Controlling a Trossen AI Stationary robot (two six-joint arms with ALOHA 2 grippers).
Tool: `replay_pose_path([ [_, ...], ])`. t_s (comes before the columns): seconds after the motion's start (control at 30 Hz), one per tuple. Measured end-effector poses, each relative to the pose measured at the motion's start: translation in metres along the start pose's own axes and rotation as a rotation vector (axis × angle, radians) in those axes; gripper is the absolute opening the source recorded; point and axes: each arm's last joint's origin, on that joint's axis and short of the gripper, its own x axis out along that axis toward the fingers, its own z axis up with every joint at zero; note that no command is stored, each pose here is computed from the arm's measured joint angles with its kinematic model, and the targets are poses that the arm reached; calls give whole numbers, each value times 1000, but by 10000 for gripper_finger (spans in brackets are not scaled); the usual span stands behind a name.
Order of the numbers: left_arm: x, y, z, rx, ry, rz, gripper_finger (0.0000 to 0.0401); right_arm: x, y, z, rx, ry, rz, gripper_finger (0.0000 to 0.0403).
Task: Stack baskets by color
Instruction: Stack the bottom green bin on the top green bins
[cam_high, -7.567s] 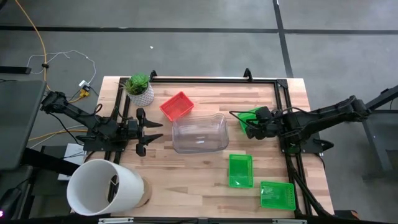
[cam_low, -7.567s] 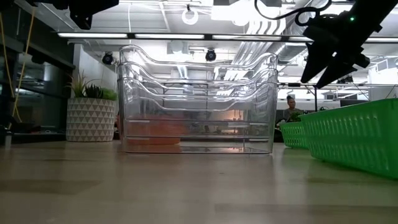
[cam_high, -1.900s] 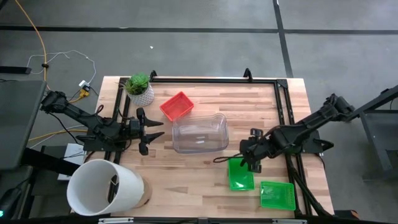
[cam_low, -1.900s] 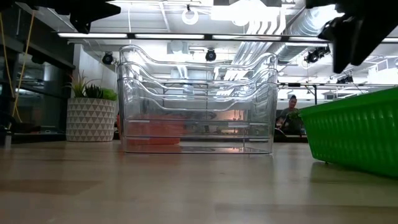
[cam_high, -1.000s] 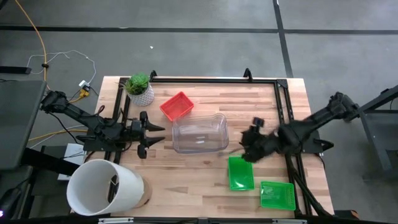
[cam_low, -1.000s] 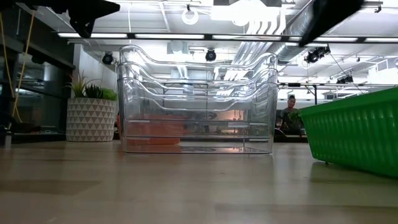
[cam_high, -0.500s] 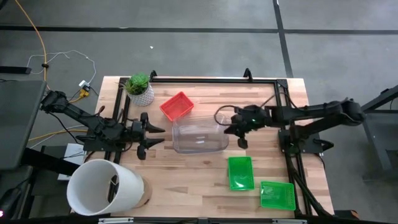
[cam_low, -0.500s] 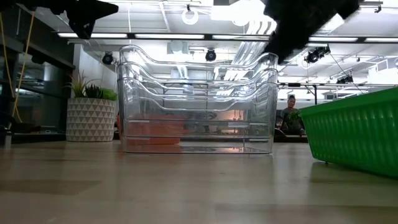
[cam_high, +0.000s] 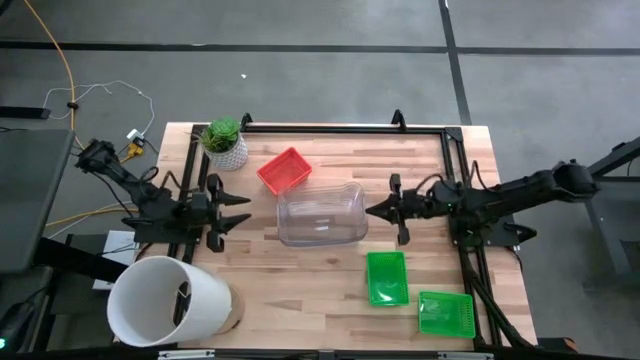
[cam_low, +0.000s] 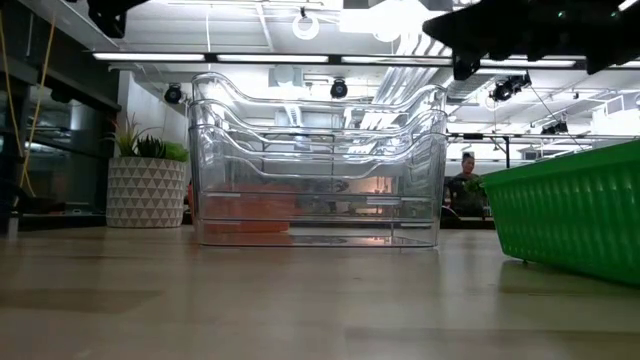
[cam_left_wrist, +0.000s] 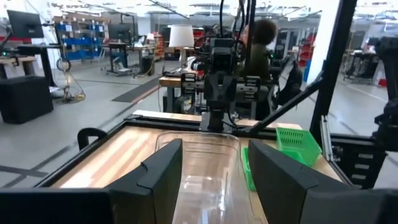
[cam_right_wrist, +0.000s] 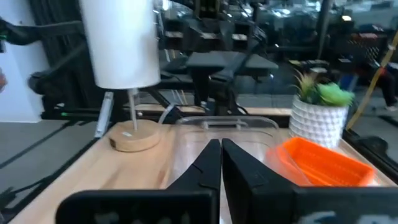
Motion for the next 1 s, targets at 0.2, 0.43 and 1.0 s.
replay_pose_path([
  [0.2,-2,-7,-2,28,13,-12,172,0,15,1,-61,-4,-39,1],
  [0.43,-2,-8,-3,29,18,3,172,-1,19,1,-68,-3,-58,0],
  [1.0,-2,-8,-3,25,20,-1,172,9,27,30,65,-9,86,14],
])
